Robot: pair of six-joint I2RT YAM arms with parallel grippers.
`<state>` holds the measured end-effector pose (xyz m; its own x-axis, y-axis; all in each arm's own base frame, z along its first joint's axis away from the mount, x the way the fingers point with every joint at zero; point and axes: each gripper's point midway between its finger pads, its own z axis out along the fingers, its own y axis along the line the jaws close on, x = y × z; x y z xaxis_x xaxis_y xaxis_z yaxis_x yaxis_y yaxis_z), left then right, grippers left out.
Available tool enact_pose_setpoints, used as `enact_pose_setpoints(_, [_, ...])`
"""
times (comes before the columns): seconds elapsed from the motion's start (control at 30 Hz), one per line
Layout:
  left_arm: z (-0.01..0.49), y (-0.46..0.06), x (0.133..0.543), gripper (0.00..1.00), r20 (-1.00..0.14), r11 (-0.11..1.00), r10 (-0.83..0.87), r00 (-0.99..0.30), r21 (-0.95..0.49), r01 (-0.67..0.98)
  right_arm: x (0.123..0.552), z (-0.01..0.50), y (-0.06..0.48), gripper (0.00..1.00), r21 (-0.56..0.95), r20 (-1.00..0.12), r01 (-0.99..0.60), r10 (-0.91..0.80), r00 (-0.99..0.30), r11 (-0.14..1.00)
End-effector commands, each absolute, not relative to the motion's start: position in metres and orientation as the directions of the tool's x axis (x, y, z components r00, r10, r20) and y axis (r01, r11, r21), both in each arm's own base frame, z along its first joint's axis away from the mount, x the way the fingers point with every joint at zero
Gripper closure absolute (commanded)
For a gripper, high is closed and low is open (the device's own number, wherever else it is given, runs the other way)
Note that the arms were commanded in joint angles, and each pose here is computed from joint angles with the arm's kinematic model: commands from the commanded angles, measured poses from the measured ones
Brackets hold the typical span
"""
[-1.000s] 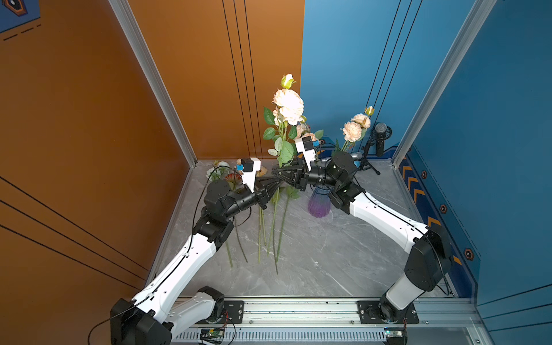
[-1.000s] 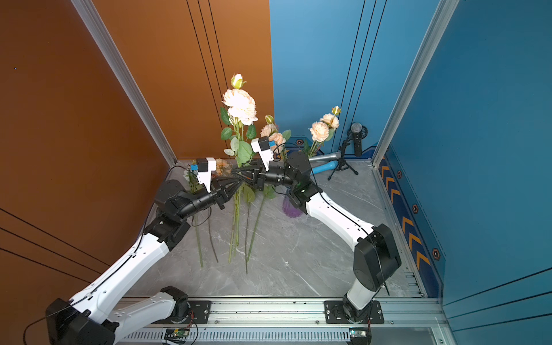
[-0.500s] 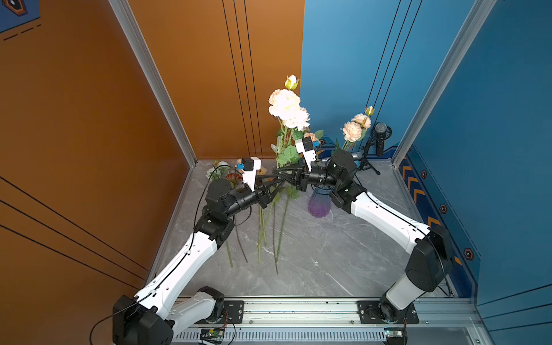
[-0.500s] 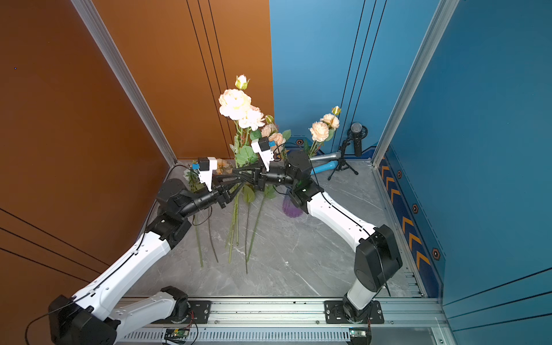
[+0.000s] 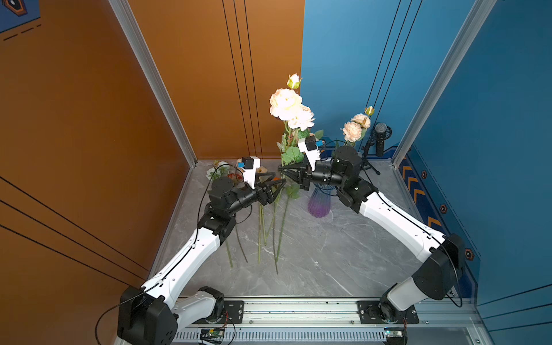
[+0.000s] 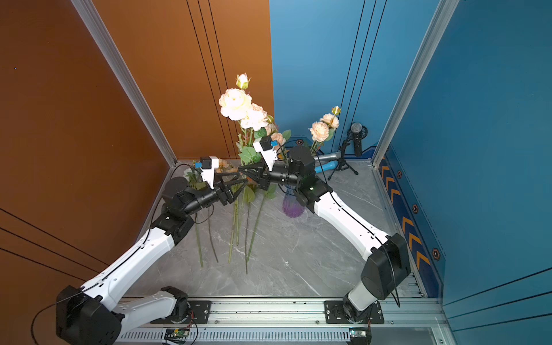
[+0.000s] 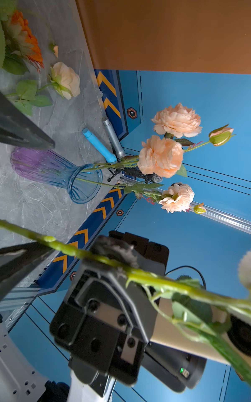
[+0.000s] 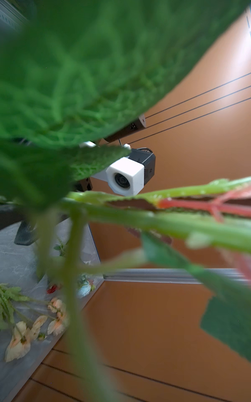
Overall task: Place the pink flowers into the vase
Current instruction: Pick up the flower at the center of the board, then place the flower in the vase.
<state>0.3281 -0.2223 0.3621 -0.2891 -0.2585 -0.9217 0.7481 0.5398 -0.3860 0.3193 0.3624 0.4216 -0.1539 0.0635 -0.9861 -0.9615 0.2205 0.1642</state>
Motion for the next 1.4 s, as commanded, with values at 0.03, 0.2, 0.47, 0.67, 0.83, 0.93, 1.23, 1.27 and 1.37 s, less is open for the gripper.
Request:
enact_pose_setpoints(0.03, [0.34, -0.217, 0.341, 0.29, -0.899, 0.565, -0.262, -0.351, -0.438, 0.7, 0.317, 0.456, 0.335, 0.97, 0.01, -1.0, -0.931, 0.028, 0.001, 0.364])
enact_pose_setpoints(0.2, [0.304, -0.207, 0.354, 0.28, -0.892, 0.65, -0.199, -0.406, -0.431, 0.626, 0.322, 0.47, 0.308, 0.96, -0.07, -0.998, -0.865, -0.03, 0.063, 0.496])
enact_pose_setpoints(0.47, [0.253, -0.172, 0.361, 0.23, -0.887, 0.837, -0.066, -0.457, -0.299, 0.459, 0.324, 0.5, 0.245, 0.97, -0.126, -0.991, -0.733, -0.047, 0.128, 0.668])
enact_pose_setpoints(0.67, [0.235, -0.159, 0.358, 0.22, -0.877, 0.876, -0.037, -0.48, -0.26, 0.407, 0.322, 0.531, 0.206, 0.96, -0.152, -0.983, -0.664, -0.04, 0.181, 0.732])
enact_pose_setpoints(0.83, [0.228, -0.157, 0.358, 0.22, -0.87, 0.883, -0.041, -0.491, -0.261, 0.39, 0.321, 0.543, 0.186, 0.96, -0.172, -0.978, -0.622, -0.058, 0.199, 0.764])
enact_pose_setpoints(0.93, [0.227, -0.158, 0.357, 0.22, -0.869, 0.883, -0.039, -0.494, -0.262, 0.391, 0.319, 0.55, 0.173, 0.96, -0.177, -0.975, -0.594, -0.057, 0.215, 0.785])
enact_pose_setpoints(1.23, [0.224, -0.16, 0.357, 0.22, -0.865, 0.881, -0.034, -0.501, -0.263, 0.394, 0.314, 0.572, 0.149, 0.97, -0.189, -0.964, -0.536, -0.051, 0.261, 0.823])
enact_pose_setpoints(1.27, [0.223, -0.16, 0.357, 0.22, -0.864, 0.88, -0.033, -0.502, -0.263, 0.395, 0.314, 0.576, 0.148, 0.97, -0.189, -0.963, -0.534, -0.048, 0.267, 0.824])
enact_pose_setpoints(1.37, [0.222, -0.161, 0.357, 0.22, -0.863, 0.879, -0.029, -0.505, -0.262, 0.397, 0.313, 0.584, 0.146, 0.97, -0.189, -0.959, -0.533, -0.039, 0.281, 0.824])
